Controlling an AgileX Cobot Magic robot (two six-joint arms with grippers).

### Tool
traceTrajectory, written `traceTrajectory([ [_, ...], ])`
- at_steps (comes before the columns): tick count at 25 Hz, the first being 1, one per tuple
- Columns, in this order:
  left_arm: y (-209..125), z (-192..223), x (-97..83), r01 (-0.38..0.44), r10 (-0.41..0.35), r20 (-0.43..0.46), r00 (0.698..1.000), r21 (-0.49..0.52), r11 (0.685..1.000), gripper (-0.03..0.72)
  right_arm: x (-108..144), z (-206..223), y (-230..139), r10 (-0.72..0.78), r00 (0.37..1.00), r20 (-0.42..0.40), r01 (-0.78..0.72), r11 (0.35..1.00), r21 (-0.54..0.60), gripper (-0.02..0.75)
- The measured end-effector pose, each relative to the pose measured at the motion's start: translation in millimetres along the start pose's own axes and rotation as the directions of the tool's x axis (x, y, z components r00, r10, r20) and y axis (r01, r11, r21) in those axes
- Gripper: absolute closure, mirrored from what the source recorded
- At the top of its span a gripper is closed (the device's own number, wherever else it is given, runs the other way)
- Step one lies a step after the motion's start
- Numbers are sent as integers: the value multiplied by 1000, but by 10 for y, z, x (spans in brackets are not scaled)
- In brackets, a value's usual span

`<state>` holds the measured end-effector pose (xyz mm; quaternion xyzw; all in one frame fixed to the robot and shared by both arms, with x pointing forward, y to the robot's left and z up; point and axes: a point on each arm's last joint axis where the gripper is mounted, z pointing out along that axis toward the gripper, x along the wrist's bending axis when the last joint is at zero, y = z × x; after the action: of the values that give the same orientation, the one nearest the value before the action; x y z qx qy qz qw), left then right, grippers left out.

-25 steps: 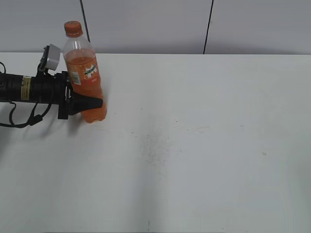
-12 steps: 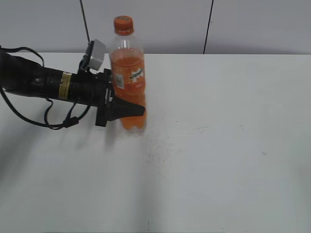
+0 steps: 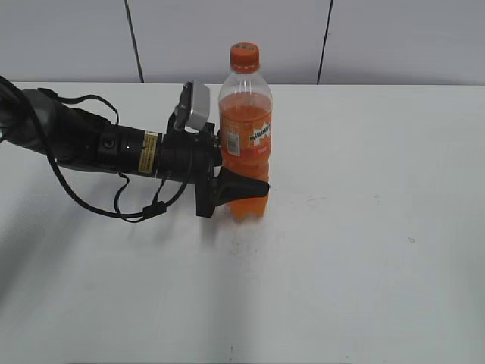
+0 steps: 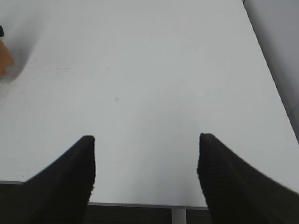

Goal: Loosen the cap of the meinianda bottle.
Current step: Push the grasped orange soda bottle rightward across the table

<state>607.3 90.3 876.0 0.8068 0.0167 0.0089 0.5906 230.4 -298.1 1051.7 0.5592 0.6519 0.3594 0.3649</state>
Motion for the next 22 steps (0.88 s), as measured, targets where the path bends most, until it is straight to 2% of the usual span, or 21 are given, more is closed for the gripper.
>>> traceTrajectory([
  [5,-208,56,-8,32,-32,3,999,27,999,284,0,0,0,0,1000,0,0,1000,0,224],
  [22,-211,56,-5,25,-25,0,1000,30,999,284,0,0,0,0,1000,0,0,1000,0,224],
])
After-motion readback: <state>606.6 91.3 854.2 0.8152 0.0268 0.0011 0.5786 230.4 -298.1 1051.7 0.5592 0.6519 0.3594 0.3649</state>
